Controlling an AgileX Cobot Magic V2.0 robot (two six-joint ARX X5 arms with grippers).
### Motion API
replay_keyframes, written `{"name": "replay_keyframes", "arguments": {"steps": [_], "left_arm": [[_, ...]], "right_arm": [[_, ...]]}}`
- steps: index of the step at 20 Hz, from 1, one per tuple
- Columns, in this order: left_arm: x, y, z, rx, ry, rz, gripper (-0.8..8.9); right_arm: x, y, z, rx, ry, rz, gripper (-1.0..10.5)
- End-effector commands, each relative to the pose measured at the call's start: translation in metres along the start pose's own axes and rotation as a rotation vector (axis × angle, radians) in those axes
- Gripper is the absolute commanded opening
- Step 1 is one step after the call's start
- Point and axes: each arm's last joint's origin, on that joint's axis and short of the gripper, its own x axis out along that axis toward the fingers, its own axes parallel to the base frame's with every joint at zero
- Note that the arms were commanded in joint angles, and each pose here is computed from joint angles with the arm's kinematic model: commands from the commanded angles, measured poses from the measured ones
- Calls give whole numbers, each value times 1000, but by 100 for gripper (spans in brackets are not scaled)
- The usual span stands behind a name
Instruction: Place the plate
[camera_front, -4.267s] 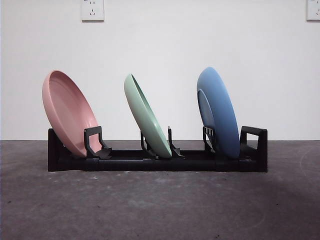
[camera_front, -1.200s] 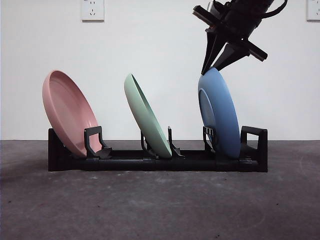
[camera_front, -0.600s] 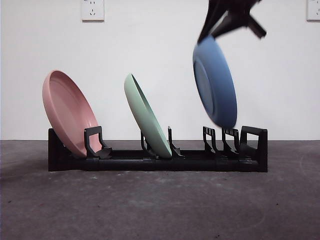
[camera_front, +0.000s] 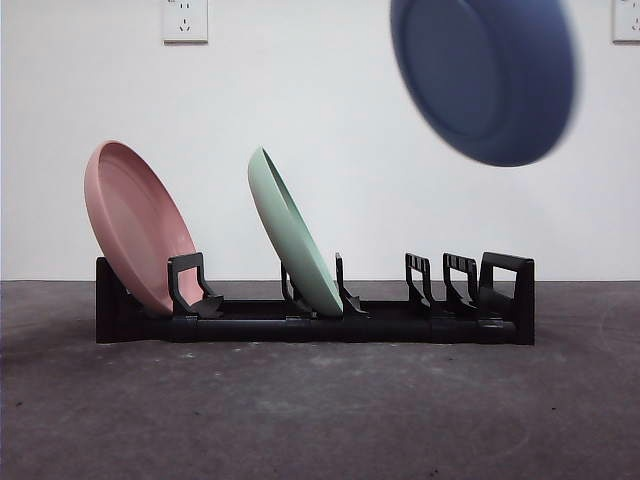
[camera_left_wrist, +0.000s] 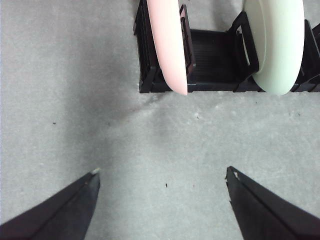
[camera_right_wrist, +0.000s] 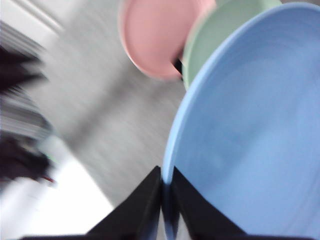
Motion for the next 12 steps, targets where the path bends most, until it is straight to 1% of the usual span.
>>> {"name": "replay_keyframes", "arguments": {"steps": [1,4,6,8,12], "left_arm": [[-4,-2,5,11,-25,-7,405],[-4,-2,5,11,-25,-7,405],[-4,-2,5,11,-25,-7,405],[-4,-2,5,11,-25,-7,405],[-4,-2,5,11,-26,-7,405]], "right_arm": [[1,16,-11,-130,-17,-87,18],[5,27,-46,-209,-60,-157,18],[12,32,-76,-264,-92,-206,17],[19,34,-103,-289,-102,-250,17],[41,37,-147,-349,-24,-348,17]]}}
